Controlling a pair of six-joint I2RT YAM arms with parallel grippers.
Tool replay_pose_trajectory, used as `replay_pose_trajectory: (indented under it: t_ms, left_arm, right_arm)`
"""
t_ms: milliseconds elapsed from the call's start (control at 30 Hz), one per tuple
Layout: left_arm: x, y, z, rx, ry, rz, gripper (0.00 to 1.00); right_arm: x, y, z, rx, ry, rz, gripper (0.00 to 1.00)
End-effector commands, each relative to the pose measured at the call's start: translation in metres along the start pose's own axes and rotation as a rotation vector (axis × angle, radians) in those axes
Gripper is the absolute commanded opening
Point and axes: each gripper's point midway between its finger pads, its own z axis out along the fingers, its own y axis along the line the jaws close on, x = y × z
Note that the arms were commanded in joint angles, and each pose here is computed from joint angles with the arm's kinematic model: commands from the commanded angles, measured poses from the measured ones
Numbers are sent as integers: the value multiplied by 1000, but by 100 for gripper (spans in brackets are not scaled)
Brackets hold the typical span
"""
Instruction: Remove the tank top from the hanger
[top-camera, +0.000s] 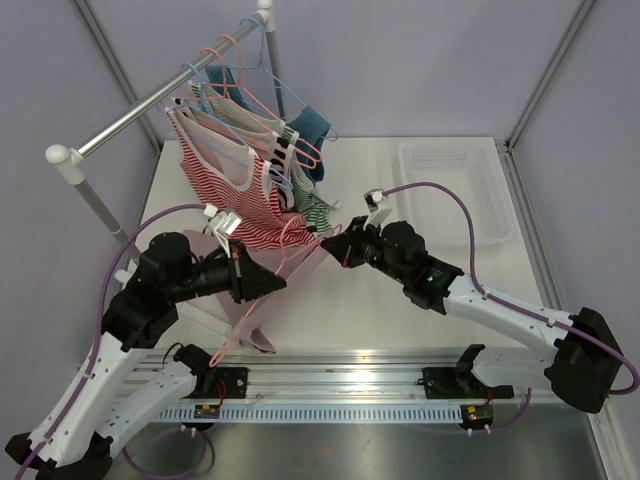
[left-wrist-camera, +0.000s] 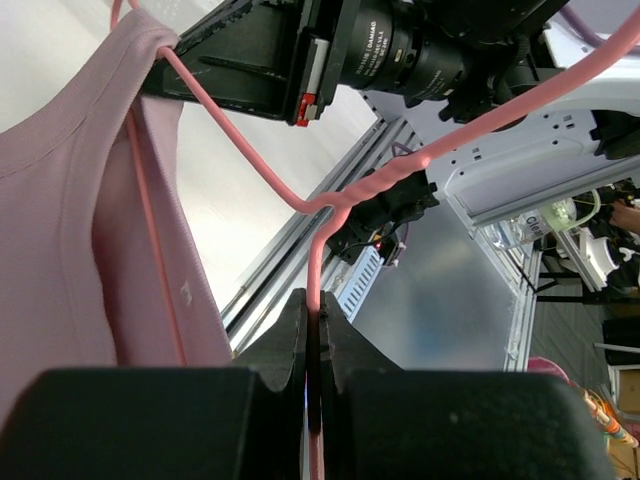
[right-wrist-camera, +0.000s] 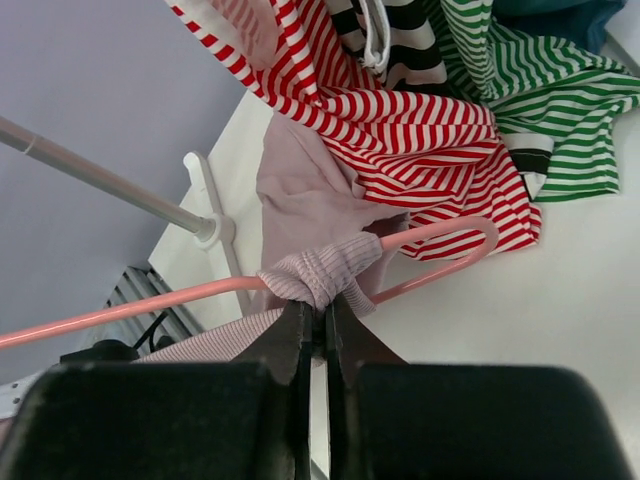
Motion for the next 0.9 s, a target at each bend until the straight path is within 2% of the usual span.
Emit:
replay_pose_trajectory:
  t_ms: [0,100,133,200,333,367,467,533,633,833,867]
  left_arm:
    - [-17,-13,-10,7,-60,80,0]
    - [-15,5,-13,-97,-48,92,0]
    - [-15,3,-15,-98,-46,100,0]
    - [-11,-3,-17,-62,-26,119,0]
    - [-10,-36,-21,99,-7,151,0]
    - [-14,-55,-24,194,-15,162,0]
    - [-30,-83,-32,298,-61,194,0]
    - [-40,-95,-35,331,-89,214,0]
    - [-74,-112,-37,354,-206,258,0]
    - [-149,-125,-32,337,-521,376,0]
    - [-164,-114,-21,293,-569,373,0]
  right_arm:
    - [-22,-2,-7,47,-71,-45,0]
    - [-19,-24,-18,154,-53,-86,0]
    - [-28,-35,-24,217,-85,-94,0]
    - [-29,-58,-37,315,-66,-111,0]
    - [-69,-92,-61,452,-114,-109,0]
    - [-84,-106,-69,500,-137,-113,0]
    - [-112,-104,-83,526,-153,-142,0]
    - [-127,-82,-82,449,-154,-159,0]
    - [-138,-45,-80,298,-130,-183,0]
    - [-153,44,-98,-76,-97,-208,0]
    - [-156,53,-103,-109,-98,-213,0]
